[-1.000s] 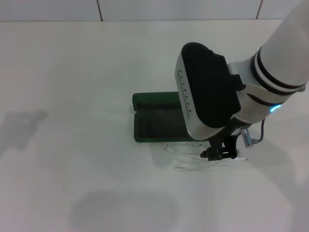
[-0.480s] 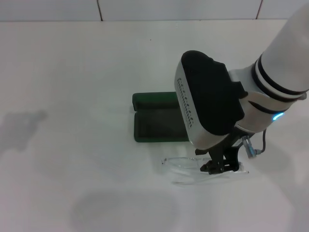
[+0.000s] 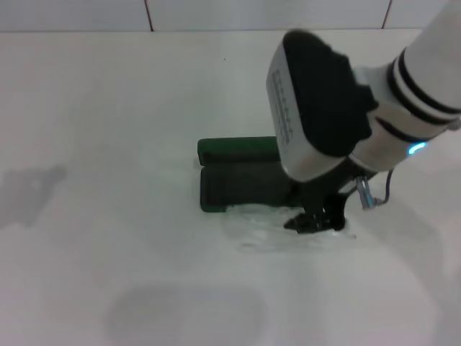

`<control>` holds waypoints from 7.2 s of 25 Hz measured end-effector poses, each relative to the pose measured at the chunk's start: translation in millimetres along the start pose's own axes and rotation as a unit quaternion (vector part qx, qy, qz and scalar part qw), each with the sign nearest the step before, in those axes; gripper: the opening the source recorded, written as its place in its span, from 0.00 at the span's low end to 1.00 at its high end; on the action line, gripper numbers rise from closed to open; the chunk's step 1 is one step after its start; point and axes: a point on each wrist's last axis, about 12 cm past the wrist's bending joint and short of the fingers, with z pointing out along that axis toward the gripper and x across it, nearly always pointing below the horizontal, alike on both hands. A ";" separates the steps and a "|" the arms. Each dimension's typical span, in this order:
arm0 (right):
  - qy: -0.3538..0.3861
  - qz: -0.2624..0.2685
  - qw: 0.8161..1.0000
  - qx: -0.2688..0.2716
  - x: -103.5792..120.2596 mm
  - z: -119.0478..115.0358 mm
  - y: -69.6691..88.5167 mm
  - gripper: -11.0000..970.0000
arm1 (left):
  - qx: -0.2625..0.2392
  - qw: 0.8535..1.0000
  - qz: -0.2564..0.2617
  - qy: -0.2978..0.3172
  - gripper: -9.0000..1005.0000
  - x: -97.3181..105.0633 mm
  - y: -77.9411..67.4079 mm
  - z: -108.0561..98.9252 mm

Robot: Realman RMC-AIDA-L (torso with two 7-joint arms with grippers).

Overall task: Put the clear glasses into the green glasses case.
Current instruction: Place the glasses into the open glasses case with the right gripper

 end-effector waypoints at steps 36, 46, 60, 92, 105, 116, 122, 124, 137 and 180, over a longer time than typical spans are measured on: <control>-0.303 0.044 0.948 0.085 57.2 -32.5 -0.1 0.27 | 0.003 1.000 0.007 0.003 0.06 1.6 1.5 3.1; -0.276 0.025 0.960 0.046 65.6 -26.9 11.0 0.23 | 0.005 1.000 0.006 0.003 0.06 0.5 4.3 6.8; -0.018 -0.087 0.996 -0.025 35.4 -40.3 -11.7 0.24 | -0.011 1.000 0.004 0.002 0.06 5.9 6.7 8.3; 0.071 -0.323 0.943 -0.047 21.6 38.5 26.3 0.48 | -0.055 0.998 -0.001 0.009 0.06 21.8 -15.2 -24.6; 0.059 -0.333 0.940 -0.030 18.1 54.1 25.7 0.47 | -0.055 0.998 -0.010 0.018 0.06 25.6 -17.3 -26.2; 0.059 -0.338 0.939 -0.026 17.2 59.4 25.3 0.47 | -0.055 0.998 -0.007 0.017 0.06 26.3 -17.5 -25.9; 0.045 -0.342 0.938 -0.033 14.2 60.0 27.8 0.47 | -0.056 0.998 -0.008 0.017 0.06 26.4 -17.6 -26.0; 0.045 -0.344 0.937 -0.035 13.9 61.2 29.0 0.47 | -0.056 0.998 -0.009 0.017 0.06 26.7 -17.7 -26.1; 0.048 -0.343 0.938 -0.029 15.0 64.0 27.4 0.39 | -0.058 0.998 -0.011 0.019 0.06 27.7 -18.7 -27.5; 0.011 -0.305 0.952 0.012 19.0 55.5 35.4 0.15 | -0.056 0.998 -0.021 0.019 0.06 28.4 -18.6 -26.2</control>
